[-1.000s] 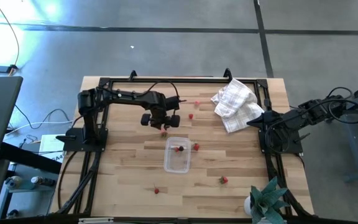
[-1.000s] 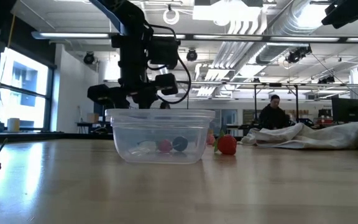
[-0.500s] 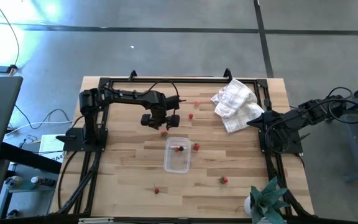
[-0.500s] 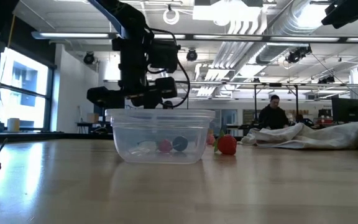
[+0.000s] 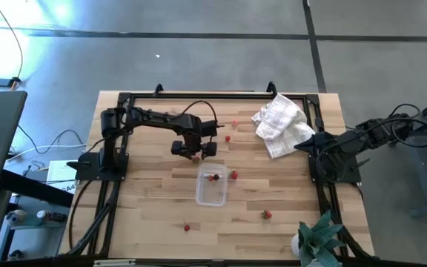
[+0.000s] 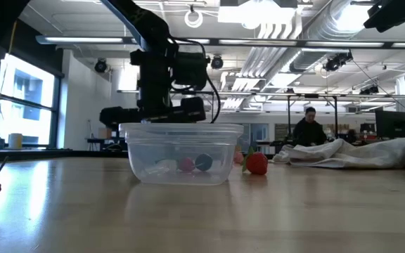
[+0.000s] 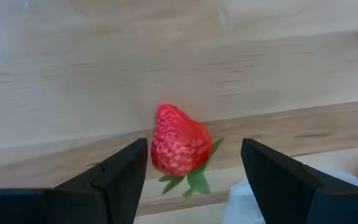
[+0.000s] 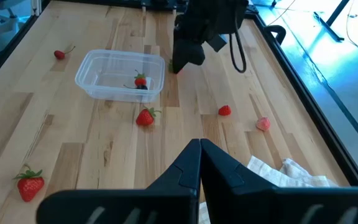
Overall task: Pick and placing Produce into tupperware
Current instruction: Put the red strawberry into the transparent container
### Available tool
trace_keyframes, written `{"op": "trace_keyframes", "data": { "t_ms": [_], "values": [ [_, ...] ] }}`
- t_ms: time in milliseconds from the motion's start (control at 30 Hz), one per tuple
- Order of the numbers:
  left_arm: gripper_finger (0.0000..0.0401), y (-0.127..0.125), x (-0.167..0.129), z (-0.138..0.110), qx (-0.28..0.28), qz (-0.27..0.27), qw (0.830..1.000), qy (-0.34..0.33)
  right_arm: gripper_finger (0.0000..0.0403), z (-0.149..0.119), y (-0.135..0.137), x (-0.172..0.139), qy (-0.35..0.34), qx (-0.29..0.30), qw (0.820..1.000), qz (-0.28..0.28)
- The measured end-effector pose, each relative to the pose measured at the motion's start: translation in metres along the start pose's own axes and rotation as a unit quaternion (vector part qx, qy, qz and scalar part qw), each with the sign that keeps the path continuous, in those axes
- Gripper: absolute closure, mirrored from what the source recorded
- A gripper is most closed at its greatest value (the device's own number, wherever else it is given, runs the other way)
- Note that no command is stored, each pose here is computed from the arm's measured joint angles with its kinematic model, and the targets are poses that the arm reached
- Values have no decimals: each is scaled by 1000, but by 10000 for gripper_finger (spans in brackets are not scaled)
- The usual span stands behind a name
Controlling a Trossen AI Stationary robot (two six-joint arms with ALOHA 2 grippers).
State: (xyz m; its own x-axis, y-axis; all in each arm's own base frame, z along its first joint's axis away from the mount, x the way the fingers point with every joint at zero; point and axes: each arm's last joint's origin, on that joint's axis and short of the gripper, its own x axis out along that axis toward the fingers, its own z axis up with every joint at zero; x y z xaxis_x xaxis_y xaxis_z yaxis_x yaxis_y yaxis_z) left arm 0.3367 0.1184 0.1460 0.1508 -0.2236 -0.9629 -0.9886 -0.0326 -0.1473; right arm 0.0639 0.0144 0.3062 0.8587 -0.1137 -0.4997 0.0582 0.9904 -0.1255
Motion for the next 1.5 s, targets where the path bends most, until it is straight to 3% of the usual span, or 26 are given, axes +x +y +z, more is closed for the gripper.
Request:
{"op": "trace_keyframes", "data": {
  "t_ms": [333, 900, 1500],
  "values": [
    [161, 1, 3, 1, 3, 10, 1000, -8, 402, 0, 0, 0, 0, 0, 1000, 0],
    [221, 4, 3, 0, 18, 26, 999, -5, 402, 0, 0, 0, 0, 0, 1000, 0],
    [224, 2, 14, 1, 60, 32, 998, 14, 402, 0, 0, 0, 0, 0, 1000, 0]
  ]
}}
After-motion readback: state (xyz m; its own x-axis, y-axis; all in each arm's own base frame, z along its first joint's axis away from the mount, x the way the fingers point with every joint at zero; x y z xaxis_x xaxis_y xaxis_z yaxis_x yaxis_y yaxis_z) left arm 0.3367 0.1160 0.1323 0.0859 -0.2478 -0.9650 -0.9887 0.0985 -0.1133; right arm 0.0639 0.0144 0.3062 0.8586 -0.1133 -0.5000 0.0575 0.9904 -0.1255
